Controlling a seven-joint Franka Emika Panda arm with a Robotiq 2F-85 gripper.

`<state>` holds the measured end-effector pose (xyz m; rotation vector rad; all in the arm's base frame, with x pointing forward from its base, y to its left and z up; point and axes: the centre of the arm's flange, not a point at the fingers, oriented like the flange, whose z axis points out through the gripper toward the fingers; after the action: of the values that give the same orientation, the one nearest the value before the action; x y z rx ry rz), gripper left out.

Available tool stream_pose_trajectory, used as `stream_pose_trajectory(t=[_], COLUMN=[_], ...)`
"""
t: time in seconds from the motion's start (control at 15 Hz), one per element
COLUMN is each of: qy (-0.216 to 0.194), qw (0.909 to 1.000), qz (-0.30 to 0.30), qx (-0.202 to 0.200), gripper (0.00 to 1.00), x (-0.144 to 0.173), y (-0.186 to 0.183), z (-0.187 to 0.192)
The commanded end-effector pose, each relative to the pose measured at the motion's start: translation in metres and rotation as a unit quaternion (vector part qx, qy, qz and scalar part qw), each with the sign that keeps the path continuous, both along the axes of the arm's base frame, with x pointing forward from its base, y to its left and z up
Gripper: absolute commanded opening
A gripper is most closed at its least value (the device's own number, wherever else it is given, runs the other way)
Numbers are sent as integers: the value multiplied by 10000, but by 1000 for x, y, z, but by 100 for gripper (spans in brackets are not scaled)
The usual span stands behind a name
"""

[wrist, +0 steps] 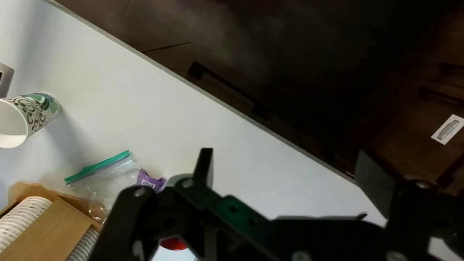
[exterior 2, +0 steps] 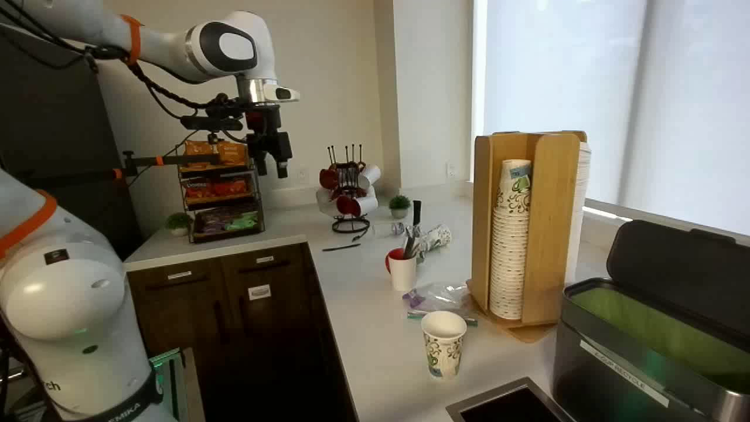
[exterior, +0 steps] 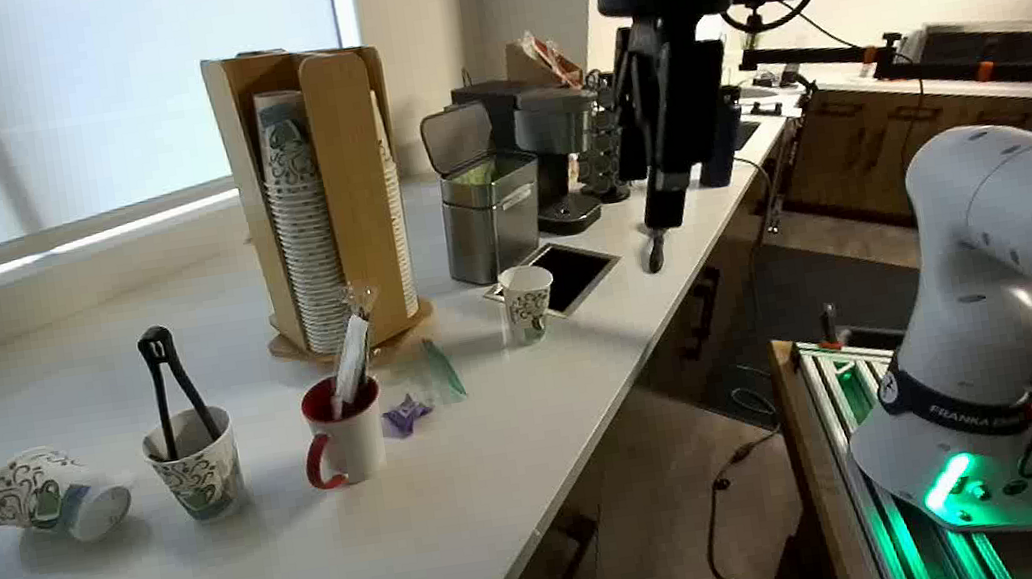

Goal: Use the tongs in the coffee cup to lift the cup and put it inside the cup on the right.

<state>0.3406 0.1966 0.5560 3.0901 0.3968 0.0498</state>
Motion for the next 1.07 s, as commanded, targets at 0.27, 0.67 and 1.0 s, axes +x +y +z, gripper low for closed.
stream_pose_trajectory(t=[0.27,0.67,1.0], qy=[-149,-92,-164], qw=[9994,9946,9980], qz=[-231,62,144], qx=[-217,-1029,-599], gripper=[100,100,100], x=[15,92,119], y=[-10,-72,-81], z=[9,52,53])
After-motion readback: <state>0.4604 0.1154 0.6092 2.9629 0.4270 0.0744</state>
